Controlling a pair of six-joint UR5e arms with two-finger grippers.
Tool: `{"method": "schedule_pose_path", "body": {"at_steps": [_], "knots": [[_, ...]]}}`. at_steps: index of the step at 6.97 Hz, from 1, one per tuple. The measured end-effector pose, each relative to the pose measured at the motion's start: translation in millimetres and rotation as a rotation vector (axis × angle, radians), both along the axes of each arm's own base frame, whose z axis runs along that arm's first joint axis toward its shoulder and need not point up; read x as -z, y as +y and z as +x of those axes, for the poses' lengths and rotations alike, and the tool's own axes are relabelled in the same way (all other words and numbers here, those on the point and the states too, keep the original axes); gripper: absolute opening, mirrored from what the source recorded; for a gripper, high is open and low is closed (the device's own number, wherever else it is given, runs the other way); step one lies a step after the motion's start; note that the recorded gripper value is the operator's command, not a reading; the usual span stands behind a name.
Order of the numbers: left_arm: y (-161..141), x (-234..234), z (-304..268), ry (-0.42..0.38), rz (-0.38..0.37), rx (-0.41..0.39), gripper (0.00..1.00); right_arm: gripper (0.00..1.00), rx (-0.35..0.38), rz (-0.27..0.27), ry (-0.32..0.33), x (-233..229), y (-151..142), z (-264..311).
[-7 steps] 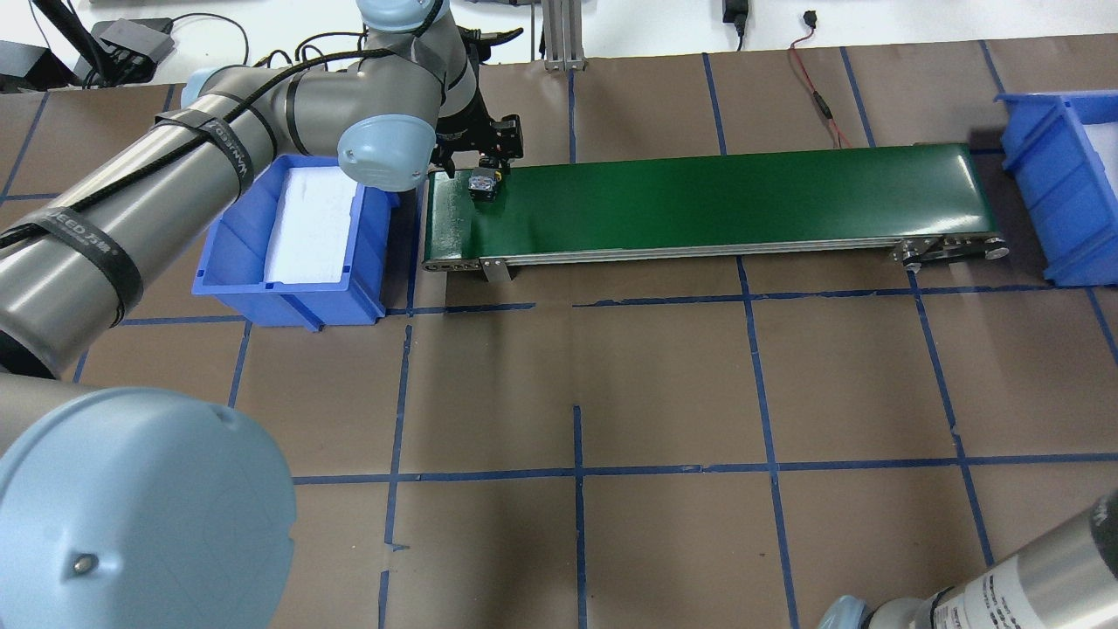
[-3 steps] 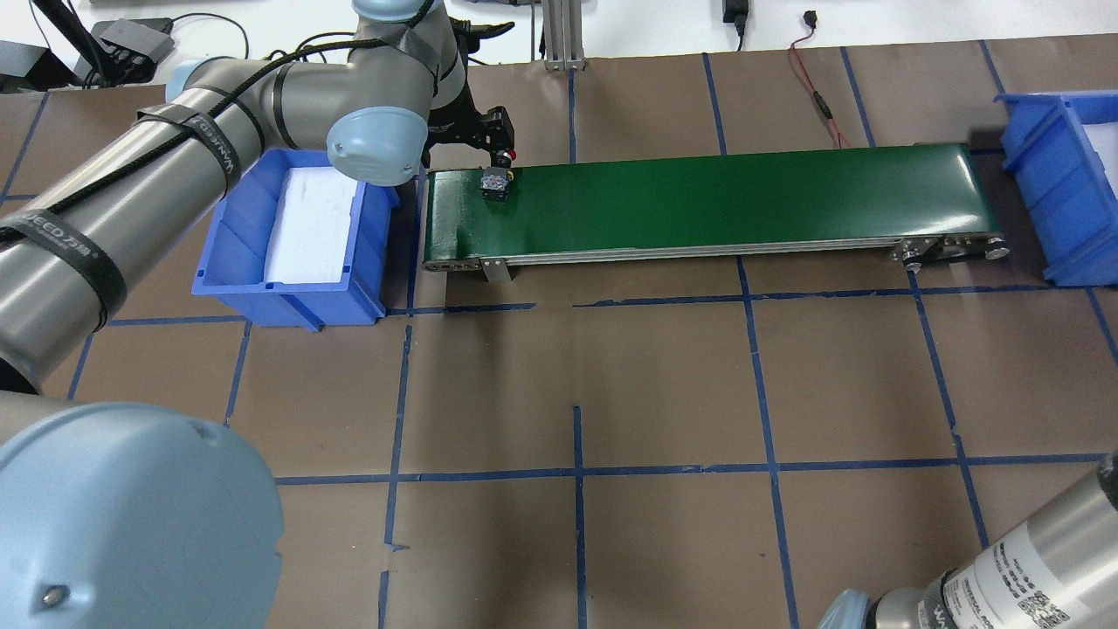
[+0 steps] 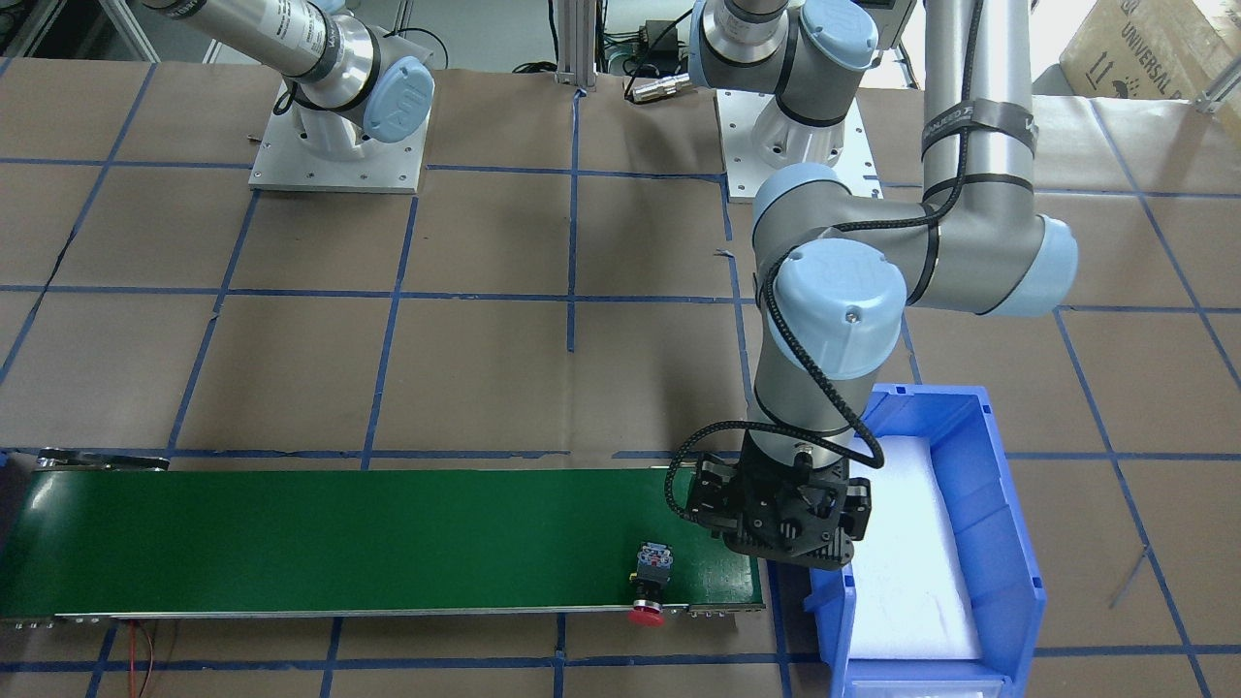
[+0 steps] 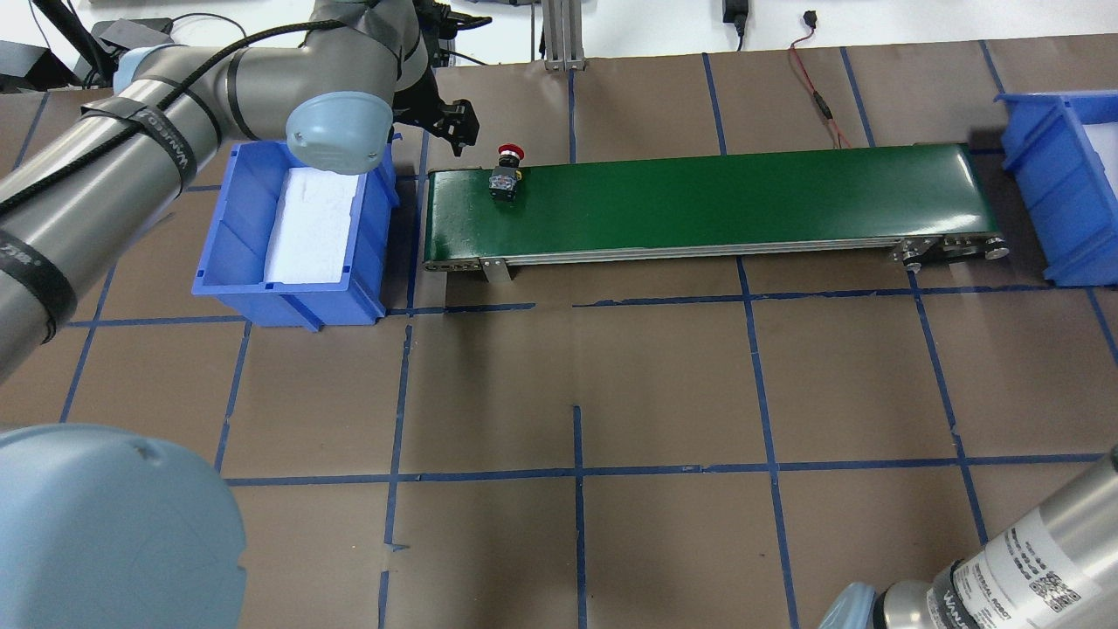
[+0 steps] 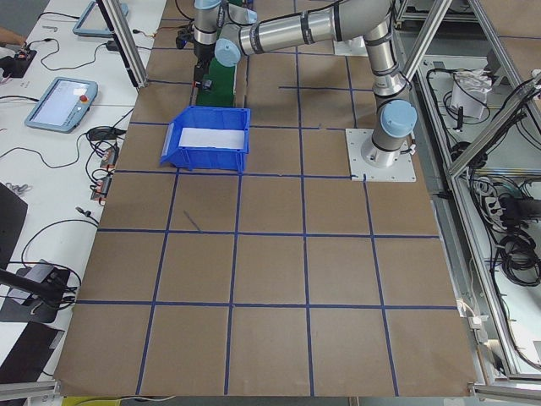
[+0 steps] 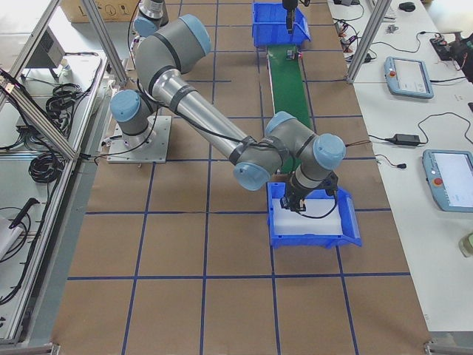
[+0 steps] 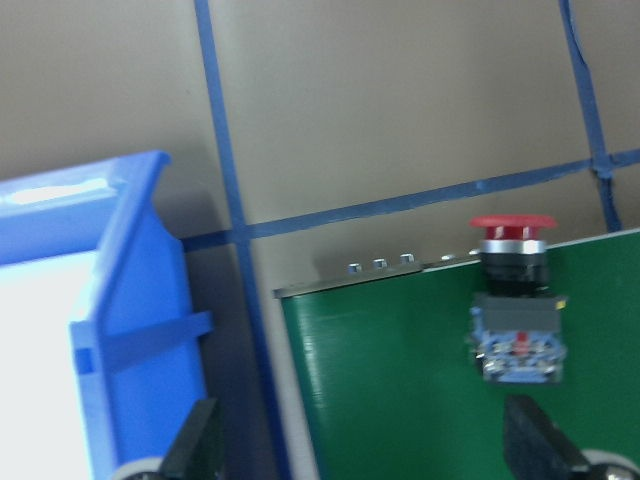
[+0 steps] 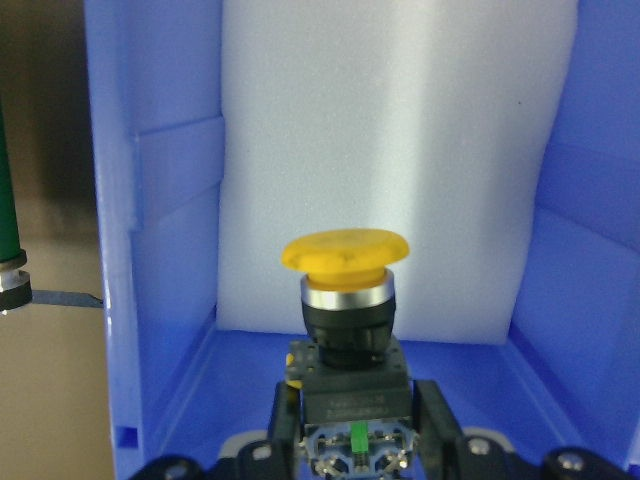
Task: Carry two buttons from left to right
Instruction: 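Release the red button on the belt and raise the left gripper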
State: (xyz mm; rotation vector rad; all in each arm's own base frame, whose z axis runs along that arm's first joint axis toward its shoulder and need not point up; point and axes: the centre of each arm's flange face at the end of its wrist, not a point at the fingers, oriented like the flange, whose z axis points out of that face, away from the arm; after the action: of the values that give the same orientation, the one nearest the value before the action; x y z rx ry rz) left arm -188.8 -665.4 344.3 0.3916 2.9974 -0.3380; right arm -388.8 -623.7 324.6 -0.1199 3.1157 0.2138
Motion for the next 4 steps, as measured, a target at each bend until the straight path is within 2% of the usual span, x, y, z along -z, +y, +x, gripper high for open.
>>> {"method": "schedule_pose_path", "body": {"at_steps": [2, 4], "knots": [[17.3, -22.9, 25.7, -0.020, -0.011, 0.069, 1.00, 0.07, 0.003, 0.006, -0.006, 9.0, -1.8, -4.7], [34.0, -37.9, 28.6, -0.036, -0.001, 0.166, 1.00, 0.08, 0.004, 0.006, -0.006, 13.9, -4.5, -7.6]]}}
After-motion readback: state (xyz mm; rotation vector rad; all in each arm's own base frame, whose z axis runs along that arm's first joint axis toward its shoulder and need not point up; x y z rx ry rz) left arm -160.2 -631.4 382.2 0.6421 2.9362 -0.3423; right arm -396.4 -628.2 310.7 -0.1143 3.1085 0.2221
